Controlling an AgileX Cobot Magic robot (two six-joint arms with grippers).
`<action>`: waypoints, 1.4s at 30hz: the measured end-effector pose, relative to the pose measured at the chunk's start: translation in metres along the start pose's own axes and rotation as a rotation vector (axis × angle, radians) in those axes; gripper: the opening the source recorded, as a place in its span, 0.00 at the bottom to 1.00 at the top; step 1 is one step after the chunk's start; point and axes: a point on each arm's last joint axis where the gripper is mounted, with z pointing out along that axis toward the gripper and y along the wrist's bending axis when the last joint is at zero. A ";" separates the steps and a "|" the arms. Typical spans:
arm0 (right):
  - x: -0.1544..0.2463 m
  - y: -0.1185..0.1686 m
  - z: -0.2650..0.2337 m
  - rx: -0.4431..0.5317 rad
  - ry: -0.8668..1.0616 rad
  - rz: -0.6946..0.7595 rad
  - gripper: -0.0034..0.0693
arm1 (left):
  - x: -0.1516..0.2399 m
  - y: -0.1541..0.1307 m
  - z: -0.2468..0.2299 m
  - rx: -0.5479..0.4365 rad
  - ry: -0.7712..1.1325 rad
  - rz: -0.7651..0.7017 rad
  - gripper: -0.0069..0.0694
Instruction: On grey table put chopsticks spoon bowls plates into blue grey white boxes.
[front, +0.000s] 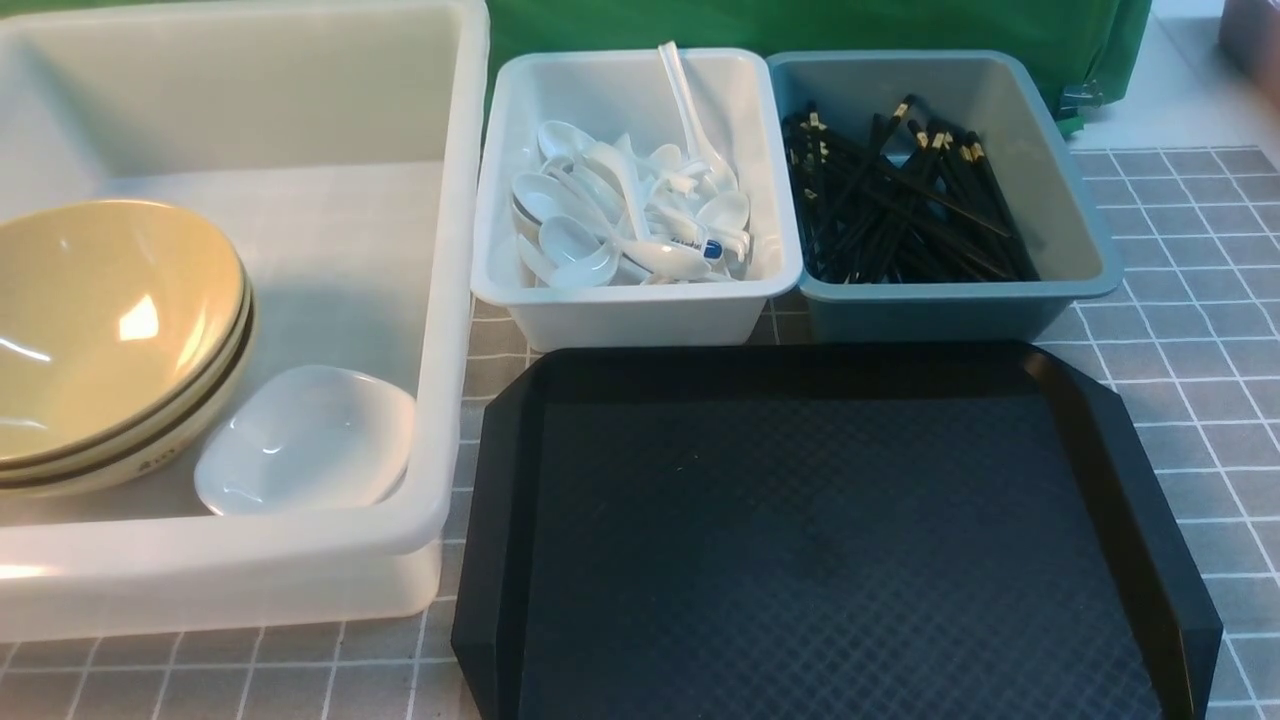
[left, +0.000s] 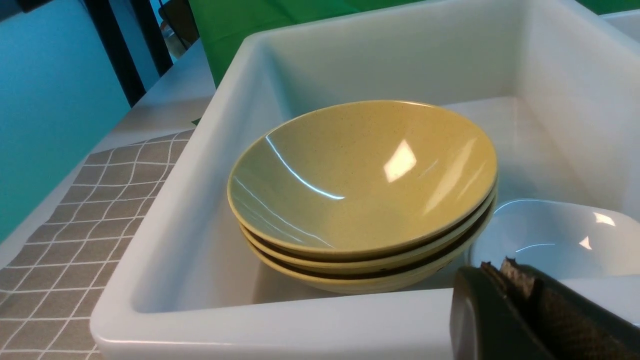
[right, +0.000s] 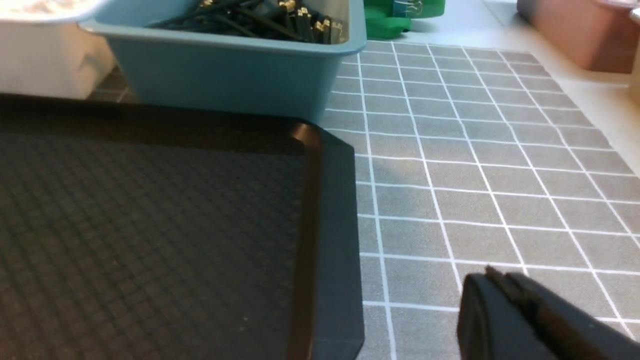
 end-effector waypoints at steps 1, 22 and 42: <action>0.000 0.000 0.000 0.001 0.000 -0.002 0.10 | 0.000 0.000 0.000 0.001 0.000 -0.001 0.08; 0.000 0.000 0.000 0.002 0.001 -0.012 0.12 | 0.002 -0.001 -0.002 0.005 0.001 0.020 0.08; 0.000 0.000 0.000 0.002 0.001 -0.011 0.15 | 0.079 -0.039 0.040 0.149 0.062 -0.152 0.08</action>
